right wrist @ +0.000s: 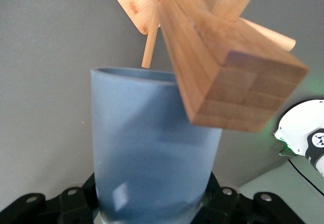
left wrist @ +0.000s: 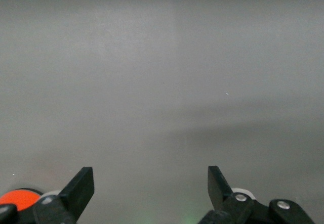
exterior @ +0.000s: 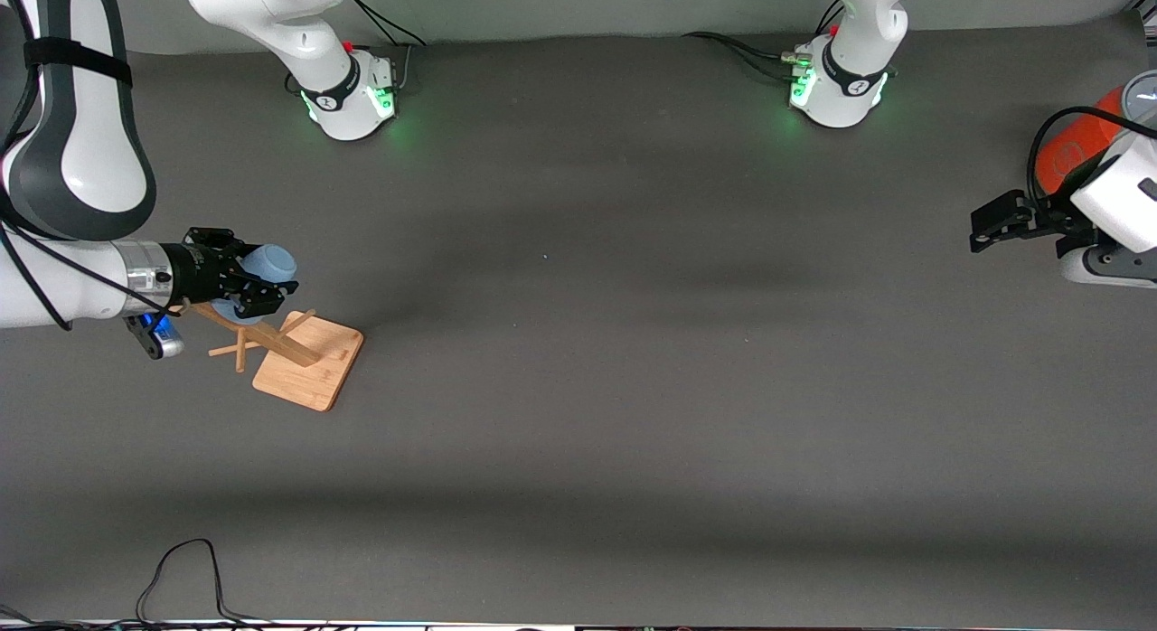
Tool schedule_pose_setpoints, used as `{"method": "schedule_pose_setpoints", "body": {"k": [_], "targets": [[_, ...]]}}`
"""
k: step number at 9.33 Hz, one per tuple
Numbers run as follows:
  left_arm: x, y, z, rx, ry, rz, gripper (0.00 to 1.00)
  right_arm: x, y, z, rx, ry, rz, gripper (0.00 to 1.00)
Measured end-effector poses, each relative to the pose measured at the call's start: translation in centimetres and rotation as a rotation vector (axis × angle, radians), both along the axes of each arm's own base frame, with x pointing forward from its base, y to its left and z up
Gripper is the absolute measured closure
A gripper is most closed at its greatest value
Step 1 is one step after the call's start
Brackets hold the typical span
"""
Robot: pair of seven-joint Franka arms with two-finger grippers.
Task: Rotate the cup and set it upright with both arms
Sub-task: 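Close the right gripper around the blue cup's base, then slide the blue cup off the wooden peg with the right gripper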
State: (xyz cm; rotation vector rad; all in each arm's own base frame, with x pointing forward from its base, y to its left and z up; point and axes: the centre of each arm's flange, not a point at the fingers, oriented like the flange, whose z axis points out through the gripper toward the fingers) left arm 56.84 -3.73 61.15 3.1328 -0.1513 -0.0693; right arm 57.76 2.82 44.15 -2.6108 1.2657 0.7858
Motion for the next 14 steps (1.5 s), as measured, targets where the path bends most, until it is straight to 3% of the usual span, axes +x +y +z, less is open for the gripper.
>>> {"method": "schedule_pose_setpoints", "body": {"k": [5,10,14], "targets": [[0.6,-0.1,0.9,-0.005,-0.066,-0.001,0.0,0.6,1.2,1.7,0.039,-0.013,-0.064,0.26],[0.7,-0.1,1.0,-0.006,-0.076,-0.001,0.0,-0.5,2.6,4.9,0.071,0.083,-0.101,0.26],[0.7,-0.1,1.0,-0.006,-0.076,0.0,0.0,-0.4,7.1,8.2,0.144,0.089,-0.144,0.26]]}}
